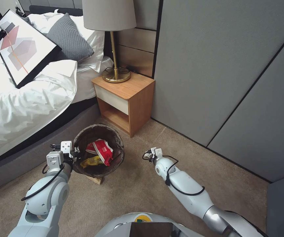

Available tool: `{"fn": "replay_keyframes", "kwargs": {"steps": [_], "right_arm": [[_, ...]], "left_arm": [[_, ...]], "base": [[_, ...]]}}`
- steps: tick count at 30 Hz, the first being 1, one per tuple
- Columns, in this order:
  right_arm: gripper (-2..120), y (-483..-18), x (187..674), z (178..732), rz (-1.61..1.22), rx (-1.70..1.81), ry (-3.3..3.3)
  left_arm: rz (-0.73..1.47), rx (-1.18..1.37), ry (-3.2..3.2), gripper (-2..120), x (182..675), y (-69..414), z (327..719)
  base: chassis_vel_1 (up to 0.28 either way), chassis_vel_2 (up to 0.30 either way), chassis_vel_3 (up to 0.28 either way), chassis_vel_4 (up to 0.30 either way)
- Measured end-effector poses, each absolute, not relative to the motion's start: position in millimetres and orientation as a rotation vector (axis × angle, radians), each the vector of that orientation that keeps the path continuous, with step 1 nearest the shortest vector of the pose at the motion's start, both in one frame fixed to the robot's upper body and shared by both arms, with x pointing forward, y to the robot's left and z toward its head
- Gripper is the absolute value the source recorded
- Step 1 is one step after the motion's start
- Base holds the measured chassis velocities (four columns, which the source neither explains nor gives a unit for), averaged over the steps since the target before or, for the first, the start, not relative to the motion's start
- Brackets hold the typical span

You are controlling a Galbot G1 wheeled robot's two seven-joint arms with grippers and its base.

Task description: Pick up the trash bin, then pick up the garbage from the floor and place it into the trash bin.

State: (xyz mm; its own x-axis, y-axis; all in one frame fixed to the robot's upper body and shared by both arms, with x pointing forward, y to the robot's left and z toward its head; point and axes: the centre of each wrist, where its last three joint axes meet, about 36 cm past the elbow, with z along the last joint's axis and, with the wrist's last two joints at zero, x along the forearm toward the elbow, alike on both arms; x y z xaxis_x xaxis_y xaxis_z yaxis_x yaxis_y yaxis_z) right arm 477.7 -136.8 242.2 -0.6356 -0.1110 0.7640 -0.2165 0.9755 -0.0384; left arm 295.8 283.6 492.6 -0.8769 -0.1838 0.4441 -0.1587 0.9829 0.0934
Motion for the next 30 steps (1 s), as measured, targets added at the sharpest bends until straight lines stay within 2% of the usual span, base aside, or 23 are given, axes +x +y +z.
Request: {"fn": "replay_keyframes", "kwargs": {"steps": [6,30], "right_arm": [[0,-138,479,241,0.158,0.221,-2.270],[0,-151,456,295,0.060,0.223,-2.347]], "left_arm": [[-0.071,0.244,-2.661,0,296,283,492],[-0.074,0.243,-2.659,0,300,283,489]], "base": [[0.000,0.000,0.000,0.000],[0.000,0.000,0.000,0.000]]}}
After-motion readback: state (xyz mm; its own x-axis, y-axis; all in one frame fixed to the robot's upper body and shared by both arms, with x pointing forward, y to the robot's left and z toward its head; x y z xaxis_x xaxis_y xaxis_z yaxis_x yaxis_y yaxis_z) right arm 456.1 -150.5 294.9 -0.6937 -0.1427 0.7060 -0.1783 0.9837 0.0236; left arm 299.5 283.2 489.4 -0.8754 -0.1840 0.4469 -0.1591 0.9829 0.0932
